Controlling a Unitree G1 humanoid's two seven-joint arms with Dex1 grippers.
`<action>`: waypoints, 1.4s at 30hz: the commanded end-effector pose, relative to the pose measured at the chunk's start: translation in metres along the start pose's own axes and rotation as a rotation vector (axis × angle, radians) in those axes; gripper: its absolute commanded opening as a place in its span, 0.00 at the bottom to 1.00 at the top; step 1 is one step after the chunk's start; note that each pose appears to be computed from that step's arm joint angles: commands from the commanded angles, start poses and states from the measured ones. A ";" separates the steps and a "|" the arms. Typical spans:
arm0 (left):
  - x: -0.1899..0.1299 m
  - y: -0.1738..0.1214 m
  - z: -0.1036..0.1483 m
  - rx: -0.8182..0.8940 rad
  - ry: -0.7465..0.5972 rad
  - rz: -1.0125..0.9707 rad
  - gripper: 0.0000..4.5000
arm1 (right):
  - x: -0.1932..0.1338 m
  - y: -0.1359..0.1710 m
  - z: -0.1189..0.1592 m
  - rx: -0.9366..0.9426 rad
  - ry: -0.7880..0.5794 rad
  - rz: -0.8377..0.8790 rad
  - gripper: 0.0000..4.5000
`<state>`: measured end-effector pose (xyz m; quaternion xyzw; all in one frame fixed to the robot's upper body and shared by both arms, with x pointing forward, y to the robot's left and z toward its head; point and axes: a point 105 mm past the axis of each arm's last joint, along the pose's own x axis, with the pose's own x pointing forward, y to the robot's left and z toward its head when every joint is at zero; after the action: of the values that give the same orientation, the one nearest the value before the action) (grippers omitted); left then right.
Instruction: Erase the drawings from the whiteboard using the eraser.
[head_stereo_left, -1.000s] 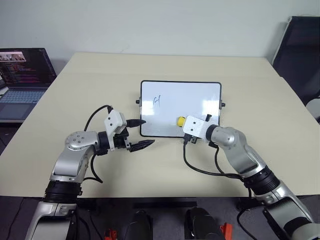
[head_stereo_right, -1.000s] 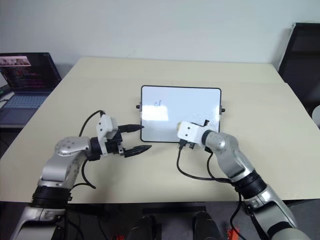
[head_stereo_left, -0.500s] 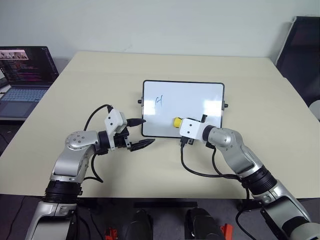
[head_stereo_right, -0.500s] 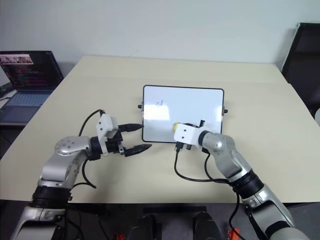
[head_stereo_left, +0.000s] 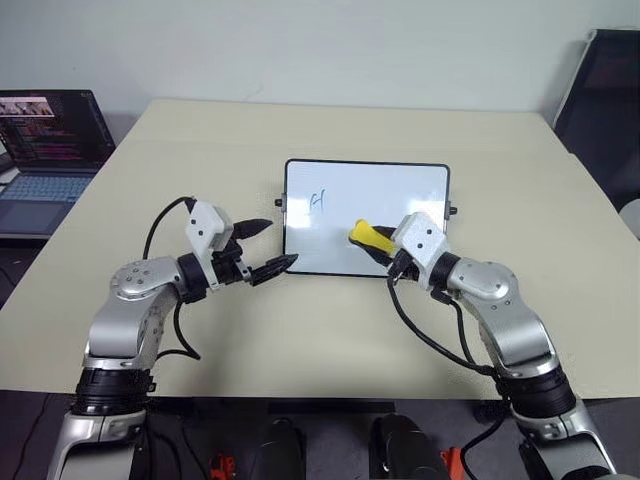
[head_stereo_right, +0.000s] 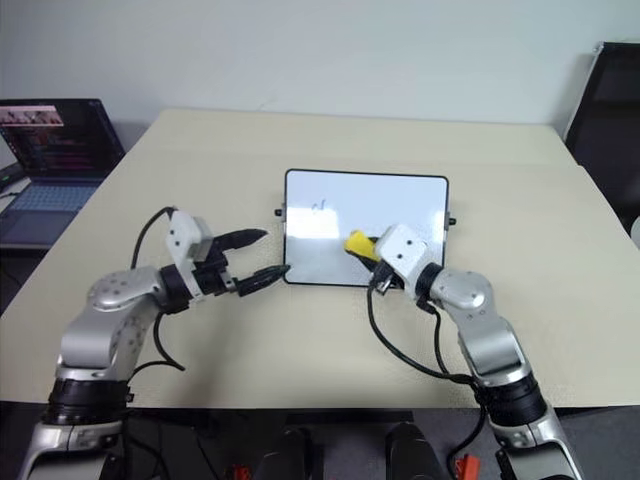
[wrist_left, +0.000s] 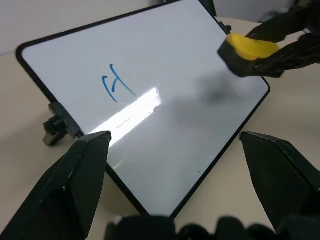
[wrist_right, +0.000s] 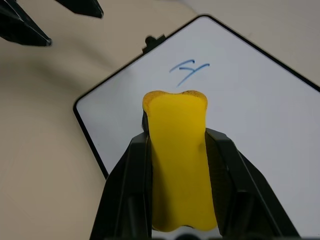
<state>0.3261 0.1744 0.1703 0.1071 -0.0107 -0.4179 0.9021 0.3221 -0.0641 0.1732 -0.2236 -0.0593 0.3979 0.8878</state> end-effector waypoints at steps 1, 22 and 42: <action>-0.009 0.003 0.020 0.033 -0.049 0.059 1.00 | -0.009 0.001 0.020 0.026 -0.085 -0.007 0.25; -0.014 0.011 0.019 0.077 0.011 0.126 1.00 | 0.027 -0.004 0.022 -0.082 -0.053 0.007 0.25; -0.015 0.018 0.015 0.089 0.035 0.155 1.00 | 0.103 -0.010 -0.022 -0.306 0.219 0.189 0.25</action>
<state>0.3296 0.1896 0.1765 0.1363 -0.0002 -0.3553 0.9248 0.4099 0.0029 0.1689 -0.3788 -0.0358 0.4202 0.8238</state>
